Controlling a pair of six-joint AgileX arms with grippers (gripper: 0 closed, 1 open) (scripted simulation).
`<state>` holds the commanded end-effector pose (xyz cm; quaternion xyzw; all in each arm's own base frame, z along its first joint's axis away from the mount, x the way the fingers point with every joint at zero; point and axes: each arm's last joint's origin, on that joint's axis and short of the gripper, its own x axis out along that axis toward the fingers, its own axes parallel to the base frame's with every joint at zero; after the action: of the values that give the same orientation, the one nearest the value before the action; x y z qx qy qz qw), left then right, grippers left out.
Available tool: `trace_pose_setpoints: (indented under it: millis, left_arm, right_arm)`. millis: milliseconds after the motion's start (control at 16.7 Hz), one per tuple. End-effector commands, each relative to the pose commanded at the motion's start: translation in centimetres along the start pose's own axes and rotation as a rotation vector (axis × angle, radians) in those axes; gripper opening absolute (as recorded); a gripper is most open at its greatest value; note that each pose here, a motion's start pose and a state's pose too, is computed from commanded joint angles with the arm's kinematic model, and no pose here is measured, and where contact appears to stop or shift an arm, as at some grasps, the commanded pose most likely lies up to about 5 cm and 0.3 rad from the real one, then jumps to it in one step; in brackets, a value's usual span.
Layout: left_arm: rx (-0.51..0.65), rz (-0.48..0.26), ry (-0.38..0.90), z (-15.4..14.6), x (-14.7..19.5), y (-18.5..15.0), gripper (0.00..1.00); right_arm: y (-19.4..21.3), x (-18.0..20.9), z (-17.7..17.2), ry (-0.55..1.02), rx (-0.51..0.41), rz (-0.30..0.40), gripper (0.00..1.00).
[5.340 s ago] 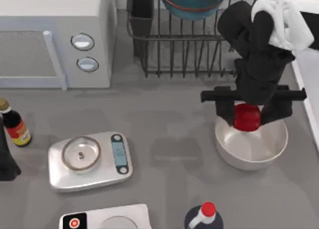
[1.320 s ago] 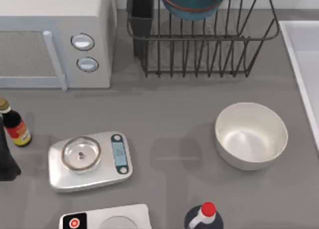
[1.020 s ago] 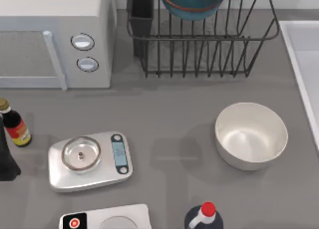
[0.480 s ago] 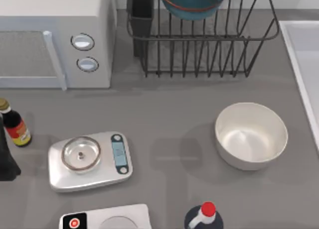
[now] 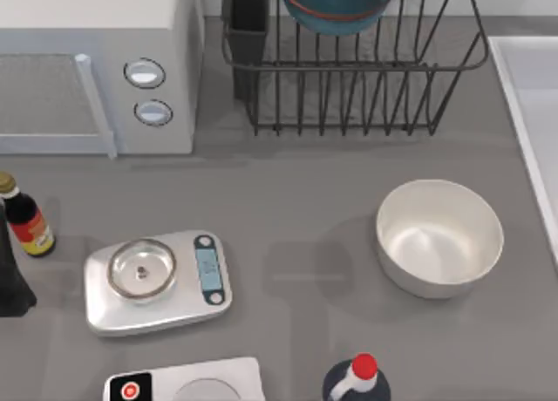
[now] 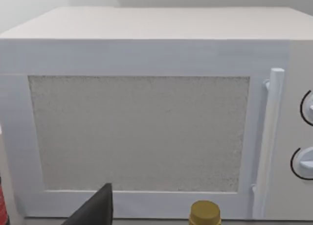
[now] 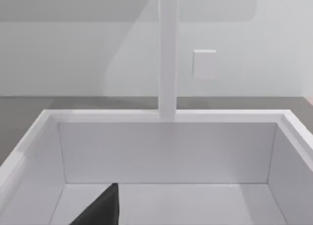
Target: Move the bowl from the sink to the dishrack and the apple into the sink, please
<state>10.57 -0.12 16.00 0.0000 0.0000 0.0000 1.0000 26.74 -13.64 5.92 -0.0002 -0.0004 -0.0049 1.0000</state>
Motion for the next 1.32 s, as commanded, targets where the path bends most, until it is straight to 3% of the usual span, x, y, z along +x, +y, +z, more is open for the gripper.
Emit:
trace_pose_setpoints:
  millis: [360,720,1020,1320]
  left_arm:
    - [0.000,0.000,0.000,0.0,0.0,0.0,1.00]
    - [0.000,0.000,0.000,0.0,0.0,0.0,1.00]
    - [0.000,0.000,0.000,0.0,0.0,0.0,1.00]
    - [0.000,0.000,0.000,0.0,0.0,0.0,1.00]
  right_arm:
    - [1.3,-0.4,1.4,0.060,0.035,-0.002,1.00]
    - [5.2,-2.3,8.2,0.061,0.023,0.000,1.00]
    - [9.5,-7.6,14.8,-0.081,-0.032,0.001,1.00]
    - [12.2,-13.7,14.9,-0.122,-0.028,0.004,1.00]
